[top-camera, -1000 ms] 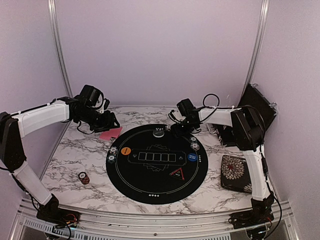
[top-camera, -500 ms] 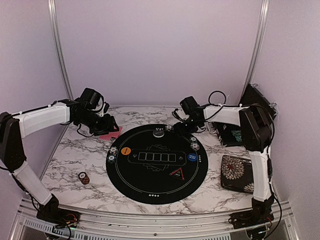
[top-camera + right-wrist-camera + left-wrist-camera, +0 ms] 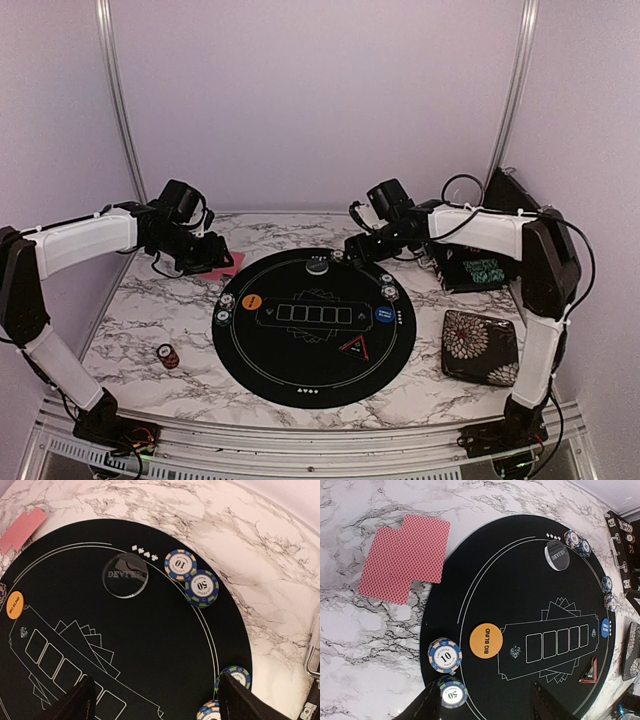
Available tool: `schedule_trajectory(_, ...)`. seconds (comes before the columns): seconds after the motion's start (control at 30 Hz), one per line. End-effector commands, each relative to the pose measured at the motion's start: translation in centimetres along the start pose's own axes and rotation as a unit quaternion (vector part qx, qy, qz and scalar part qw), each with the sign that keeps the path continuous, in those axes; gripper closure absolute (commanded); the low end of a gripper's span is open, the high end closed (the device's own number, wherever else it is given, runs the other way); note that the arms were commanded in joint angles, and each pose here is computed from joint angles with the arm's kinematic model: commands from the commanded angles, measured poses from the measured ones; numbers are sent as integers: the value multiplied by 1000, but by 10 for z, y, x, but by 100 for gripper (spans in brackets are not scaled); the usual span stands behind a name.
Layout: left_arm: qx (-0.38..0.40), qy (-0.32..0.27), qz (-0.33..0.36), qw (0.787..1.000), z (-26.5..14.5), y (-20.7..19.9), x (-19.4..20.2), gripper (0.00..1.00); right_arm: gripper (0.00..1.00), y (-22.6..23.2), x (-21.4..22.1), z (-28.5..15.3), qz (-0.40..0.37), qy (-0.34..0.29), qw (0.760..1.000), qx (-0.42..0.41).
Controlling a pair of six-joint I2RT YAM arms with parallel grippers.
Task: Distribute texas hold em gaming equipment
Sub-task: Pick up the pile of poker chips from the pile of poker chips.
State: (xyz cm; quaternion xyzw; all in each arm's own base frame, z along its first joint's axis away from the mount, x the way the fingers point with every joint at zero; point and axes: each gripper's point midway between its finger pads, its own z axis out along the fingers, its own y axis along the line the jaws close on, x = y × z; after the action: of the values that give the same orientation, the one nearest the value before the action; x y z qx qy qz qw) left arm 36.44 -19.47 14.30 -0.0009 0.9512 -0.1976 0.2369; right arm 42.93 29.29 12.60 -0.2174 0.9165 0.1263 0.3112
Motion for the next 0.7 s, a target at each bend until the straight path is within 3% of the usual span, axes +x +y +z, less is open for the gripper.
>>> schedule_trajectory(0.0, -24, 3, -2, 1000, -8, 10, 11, 38, 18, 12, -17, -25, 1, -42, 999, 5)
schedule_trajectory(0.67, -102, 25, -14, 994, -17, 38, 60, 38, 19, 32, 4, -72, 15, -81, 997, -1)
